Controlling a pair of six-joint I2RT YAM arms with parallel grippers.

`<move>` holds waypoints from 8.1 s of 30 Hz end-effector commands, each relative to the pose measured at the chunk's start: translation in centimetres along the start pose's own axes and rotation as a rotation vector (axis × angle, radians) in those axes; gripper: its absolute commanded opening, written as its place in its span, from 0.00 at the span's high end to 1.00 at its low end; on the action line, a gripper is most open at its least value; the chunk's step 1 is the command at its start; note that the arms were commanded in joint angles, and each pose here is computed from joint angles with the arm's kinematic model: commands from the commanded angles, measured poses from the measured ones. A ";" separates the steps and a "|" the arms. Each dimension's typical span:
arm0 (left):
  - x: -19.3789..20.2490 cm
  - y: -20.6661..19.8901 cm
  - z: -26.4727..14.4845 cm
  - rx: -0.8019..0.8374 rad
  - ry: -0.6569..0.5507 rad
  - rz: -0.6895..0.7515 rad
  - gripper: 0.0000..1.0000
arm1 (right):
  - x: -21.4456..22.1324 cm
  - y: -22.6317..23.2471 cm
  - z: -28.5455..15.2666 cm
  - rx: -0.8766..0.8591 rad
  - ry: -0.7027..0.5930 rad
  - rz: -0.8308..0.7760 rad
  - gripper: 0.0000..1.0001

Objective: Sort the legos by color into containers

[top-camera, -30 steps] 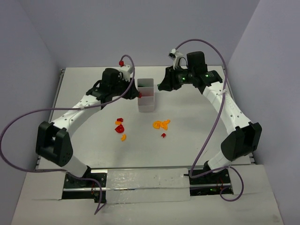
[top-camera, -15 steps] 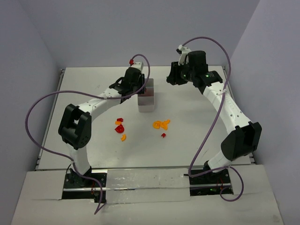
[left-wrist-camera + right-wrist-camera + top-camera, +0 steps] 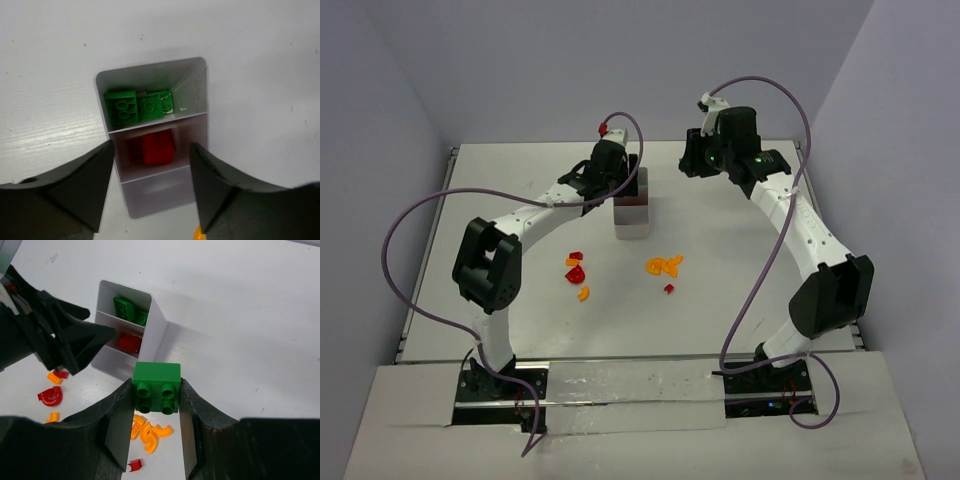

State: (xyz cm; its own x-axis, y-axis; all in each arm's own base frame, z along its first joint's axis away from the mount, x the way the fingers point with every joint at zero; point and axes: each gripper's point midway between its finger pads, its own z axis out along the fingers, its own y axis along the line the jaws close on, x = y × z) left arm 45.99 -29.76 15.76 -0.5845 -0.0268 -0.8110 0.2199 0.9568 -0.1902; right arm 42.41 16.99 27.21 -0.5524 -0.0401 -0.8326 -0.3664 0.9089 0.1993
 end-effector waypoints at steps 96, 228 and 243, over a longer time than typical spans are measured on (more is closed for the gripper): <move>12.8 10.4 -8.5 0.682 0.328 0.672 0.33 | 3.5 -4.1 0.1 0.252 0.060 -0.034 0.00; 17.7 10.5 -12.0 0.362 0.567 0.508 0.55 | 9.4 -5.8 0.3 0.188 0.247 -0.008 0.00; 17.3 11.8 -9.9 0.317 0.568 0.508 0.52 | 9.7 -5.7 0.8 0.178 0.263 0.001 0.00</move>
State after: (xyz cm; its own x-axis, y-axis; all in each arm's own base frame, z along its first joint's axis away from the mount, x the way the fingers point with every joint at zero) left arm 28.87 -15.59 4.25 -0.6614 0.6273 -0.4112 0.7211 0.6826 -0.1185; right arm 39.49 11.80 16.76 -0.7459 -0.1348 -0.6523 -0.2430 0.9669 0.0779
